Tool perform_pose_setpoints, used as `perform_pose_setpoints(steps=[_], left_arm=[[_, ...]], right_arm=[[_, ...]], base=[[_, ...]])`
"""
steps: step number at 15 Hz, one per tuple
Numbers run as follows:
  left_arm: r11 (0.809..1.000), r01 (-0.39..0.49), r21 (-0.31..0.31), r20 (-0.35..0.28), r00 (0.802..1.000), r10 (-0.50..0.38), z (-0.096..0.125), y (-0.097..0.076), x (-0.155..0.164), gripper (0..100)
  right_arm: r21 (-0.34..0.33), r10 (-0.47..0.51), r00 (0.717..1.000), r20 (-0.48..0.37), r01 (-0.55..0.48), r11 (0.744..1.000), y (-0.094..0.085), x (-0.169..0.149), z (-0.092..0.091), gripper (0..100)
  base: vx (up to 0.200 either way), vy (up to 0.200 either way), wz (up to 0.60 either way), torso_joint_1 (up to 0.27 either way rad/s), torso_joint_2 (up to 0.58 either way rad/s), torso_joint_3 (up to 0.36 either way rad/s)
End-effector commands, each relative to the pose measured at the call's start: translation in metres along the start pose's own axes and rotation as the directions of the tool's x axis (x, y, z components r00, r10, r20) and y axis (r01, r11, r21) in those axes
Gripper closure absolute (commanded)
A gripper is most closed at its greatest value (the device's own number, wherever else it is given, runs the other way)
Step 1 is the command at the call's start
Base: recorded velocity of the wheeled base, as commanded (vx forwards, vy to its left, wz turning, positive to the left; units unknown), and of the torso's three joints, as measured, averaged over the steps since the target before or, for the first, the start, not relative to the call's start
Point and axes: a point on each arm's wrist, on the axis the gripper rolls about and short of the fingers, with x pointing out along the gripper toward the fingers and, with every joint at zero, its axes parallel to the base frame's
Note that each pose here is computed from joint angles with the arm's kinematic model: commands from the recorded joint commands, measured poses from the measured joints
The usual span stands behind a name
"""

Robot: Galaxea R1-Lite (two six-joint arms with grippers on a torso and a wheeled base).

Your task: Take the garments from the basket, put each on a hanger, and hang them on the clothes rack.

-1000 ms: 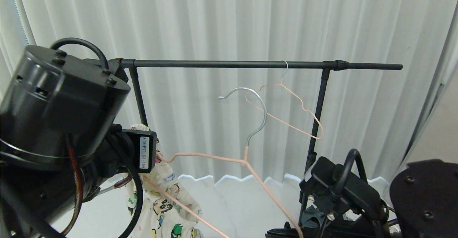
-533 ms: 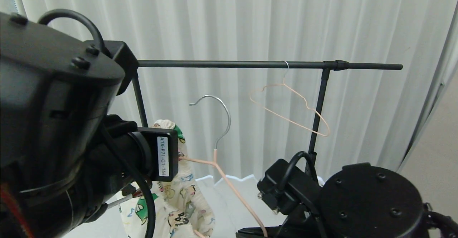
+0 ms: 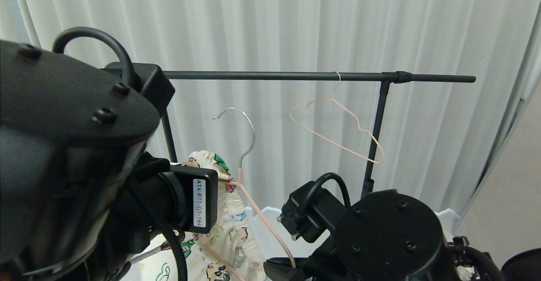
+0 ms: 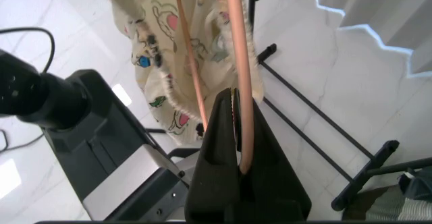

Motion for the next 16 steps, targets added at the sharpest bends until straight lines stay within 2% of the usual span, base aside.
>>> perform_pose_setpoints(steps=[1,2,6,10,12,13,16], left_arm=[[1.000,0.002,-0.003,0.001,1.000,-0.002,0.000,0.001,-0.001,100],[1.000,0.004,-0.004,0.003,1.000,-0.004,0.000,0.001,-0.001,0],[1.000,0.011,-0.018,0.019,1.000,-0.011,0.001,0.005,-0.006,0],[0.995,0.093,-0.021,0.047,0.995,-0.092,0.001,0.006,-0.025,0],[0.992,0.118,-0.033,0.065,0.991,-0.115,0.001,0.004,-0.028,0],[0.992,0.119,-0.037,0.069,0.991,-0.116,-0.001,0.005,-0.028,0],[0.994,0.108,0.008,0.052,0.993,-0.108,-0.020,0.023,-0.033,0]], right_arm=[[0.006,0.010,1.000,0.027,-0.010,1.000,0.001,-0.004,0.004,100],[0.008,0.015,0.999,0.039,-0.016,1.000,0.001,-0.004,0.005,100],[0.018,-0.009,0.993,0.116,0.007,1.000,0.002,-0.008,0.013,100],[0.033,-0.068,0.985,0.161,0.063,0.997,-0.004,-0.016,0.015,100],[0.051,-0.090,0.970,0.228,0.081,0.995,-0.010,-0.015,0.014,100],[0.037,-0.099,0.962,0.254,0.092,0.995,-0.012,-0.015,0.011,100],[0.009,-0.095,0.944,0.317,0.097,0.995,-0.021,-0.025,0.008,100]], base=[[0.000,0.000,0.00,0.000,0.00,0.000],[0.000,0.000,0.00,0.000,0.00,0.000],[0.000,0.000,0.00,0.000,0.00,0.000],[0.000,0.000,0.00,0.000,0.00,0.000],[0.000,0.000,0.00,0.000,0.00,0.000],[0.000,0.000,0.00,0.000,0.00,0.000],[0.000,0.000,0.00,0.000,0.00,0.000]])
